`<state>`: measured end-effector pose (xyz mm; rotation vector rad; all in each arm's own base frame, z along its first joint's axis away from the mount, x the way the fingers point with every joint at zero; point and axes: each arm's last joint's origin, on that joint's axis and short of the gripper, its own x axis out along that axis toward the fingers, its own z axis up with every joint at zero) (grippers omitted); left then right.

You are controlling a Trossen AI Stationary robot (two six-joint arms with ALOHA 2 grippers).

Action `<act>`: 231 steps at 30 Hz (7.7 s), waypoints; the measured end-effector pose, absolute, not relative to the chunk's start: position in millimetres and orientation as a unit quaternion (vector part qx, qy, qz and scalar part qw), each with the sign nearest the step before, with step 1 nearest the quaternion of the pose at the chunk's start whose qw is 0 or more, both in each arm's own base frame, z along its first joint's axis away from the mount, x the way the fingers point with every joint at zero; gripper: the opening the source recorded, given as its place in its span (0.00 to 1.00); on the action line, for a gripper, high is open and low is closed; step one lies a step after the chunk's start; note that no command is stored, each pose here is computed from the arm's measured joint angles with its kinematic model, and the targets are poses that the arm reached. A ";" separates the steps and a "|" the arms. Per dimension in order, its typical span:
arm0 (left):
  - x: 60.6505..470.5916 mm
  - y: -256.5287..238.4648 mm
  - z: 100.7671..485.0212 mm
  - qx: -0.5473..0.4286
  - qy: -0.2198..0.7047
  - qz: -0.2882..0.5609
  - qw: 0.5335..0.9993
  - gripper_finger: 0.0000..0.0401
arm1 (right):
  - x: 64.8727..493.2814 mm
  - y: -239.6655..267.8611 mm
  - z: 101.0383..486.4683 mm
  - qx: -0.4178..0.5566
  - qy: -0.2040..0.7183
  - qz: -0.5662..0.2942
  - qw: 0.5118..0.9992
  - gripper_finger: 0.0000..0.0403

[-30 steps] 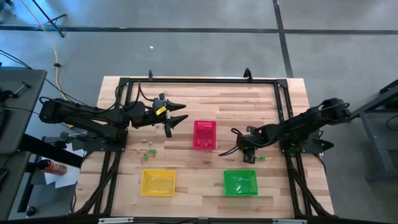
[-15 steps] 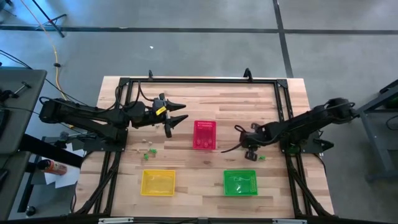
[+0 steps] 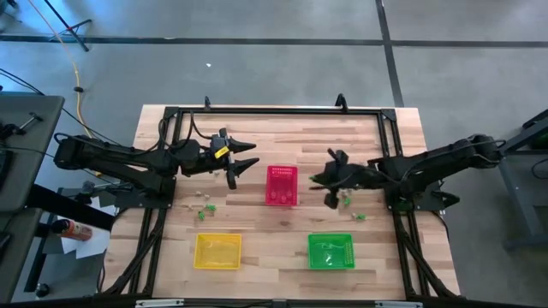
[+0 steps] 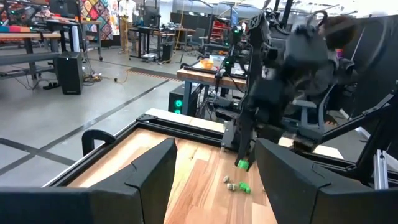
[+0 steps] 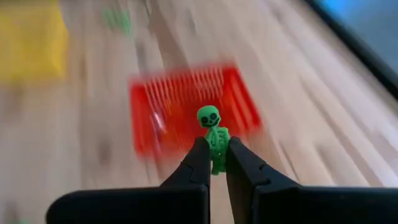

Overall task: Sort Halloween decoration
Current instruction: Put the green skeleton toy into the yellow bin

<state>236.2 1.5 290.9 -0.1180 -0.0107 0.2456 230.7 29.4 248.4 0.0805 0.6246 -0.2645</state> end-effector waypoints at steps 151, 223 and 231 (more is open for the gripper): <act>236.2 1.2 291.6 -0.068 -0.010 0.118 0.991 0.53 | 259.6 17.1 316.1 0.062 0.039 0.030 0.997 0.56; 187.3 -44.8 153.1 -0.021 0.642 -0.005 0.767 0.53 | 268.9 14.5 299.2 0.062 0.060 -0.024 0.996 0.56; 193.0 -55.1 134.7 0.009 0.669 -0.019 0.743 0.53 | 268.5 14.5 296.5 0.061 0.074 -0.025 0.995 0.56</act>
